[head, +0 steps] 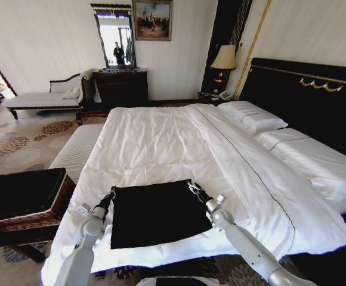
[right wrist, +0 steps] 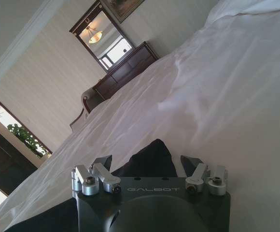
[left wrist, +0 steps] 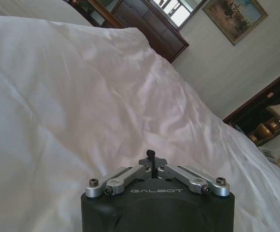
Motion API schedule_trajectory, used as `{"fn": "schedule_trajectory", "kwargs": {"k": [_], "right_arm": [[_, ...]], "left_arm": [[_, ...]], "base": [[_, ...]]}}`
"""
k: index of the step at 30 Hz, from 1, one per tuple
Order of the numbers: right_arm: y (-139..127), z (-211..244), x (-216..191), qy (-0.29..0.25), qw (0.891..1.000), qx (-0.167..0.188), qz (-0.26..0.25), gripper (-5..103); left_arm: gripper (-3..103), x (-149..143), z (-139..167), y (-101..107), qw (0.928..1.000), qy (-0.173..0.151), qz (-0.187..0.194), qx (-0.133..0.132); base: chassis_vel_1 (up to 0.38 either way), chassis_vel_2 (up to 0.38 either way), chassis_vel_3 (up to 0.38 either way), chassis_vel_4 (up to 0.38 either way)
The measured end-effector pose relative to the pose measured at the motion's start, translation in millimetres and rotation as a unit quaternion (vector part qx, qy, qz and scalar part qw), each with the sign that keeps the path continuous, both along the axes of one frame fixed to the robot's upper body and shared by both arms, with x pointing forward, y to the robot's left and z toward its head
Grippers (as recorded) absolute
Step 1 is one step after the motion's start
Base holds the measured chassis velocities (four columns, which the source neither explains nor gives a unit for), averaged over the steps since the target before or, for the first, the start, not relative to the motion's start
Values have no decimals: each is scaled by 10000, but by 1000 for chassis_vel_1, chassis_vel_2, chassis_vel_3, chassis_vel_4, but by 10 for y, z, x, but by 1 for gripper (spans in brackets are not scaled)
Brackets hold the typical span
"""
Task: Fold the clothes on the bed and place them into the basket.
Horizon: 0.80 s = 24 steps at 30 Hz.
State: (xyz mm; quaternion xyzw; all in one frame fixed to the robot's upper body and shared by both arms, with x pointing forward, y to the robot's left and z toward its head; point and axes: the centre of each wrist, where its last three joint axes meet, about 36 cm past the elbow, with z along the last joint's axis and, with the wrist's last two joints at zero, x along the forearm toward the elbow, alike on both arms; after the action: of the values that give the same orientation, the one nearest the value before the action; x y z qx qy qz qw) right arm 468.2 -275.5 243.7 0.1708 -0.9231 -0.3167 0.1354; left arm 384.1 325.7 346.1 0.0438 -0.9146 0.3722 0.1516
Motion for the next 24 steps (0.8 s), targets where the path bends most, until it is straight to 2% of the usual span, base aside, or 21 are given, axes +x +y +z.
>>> {"fn": "schedule_trajectory", "kwargs": {"k": [1,4,7,9,14,19,21,24], "right_arm": [[39,-25,21,16,10000,-23,17,73],[85,-45,39,15,10000,-22,23,68],[147,-64,64,15,10000,-35,-6,51],[148,-64,66,15,10000,-38,-12,51],[104,-22,83,-33,9999,-29,-112,24],[45,22,89,-160,9996,-51,-206,14],[21,41,85,-210,9995,-65,-234,3],[14,45,72,-242,9994,-98,-237,2]], "left_arm": [[0,1,-1,-2,10000,2,-1,0],[0,1,-1,-2,10000,6,-2,3],[0,1,-1,16,10000,18,-10,35],[0,1,-2,18,10000,20,-11,37],[0,-3,-10,8,10000,34,-27,45],[0,-4,-14,-7,10000,38,-39,43],[0,-8,-13,-28,10000,33,-54,36],[0,-17,-10,-51,10000,28,-65,22]], "base": [[0,0,0,0],[0,0,0,0],[0,0,0,0],[0,0,0,0],[0,0,0,0],[0,0,0,0],[0,0,0,0],[0,0,0,0]]}}
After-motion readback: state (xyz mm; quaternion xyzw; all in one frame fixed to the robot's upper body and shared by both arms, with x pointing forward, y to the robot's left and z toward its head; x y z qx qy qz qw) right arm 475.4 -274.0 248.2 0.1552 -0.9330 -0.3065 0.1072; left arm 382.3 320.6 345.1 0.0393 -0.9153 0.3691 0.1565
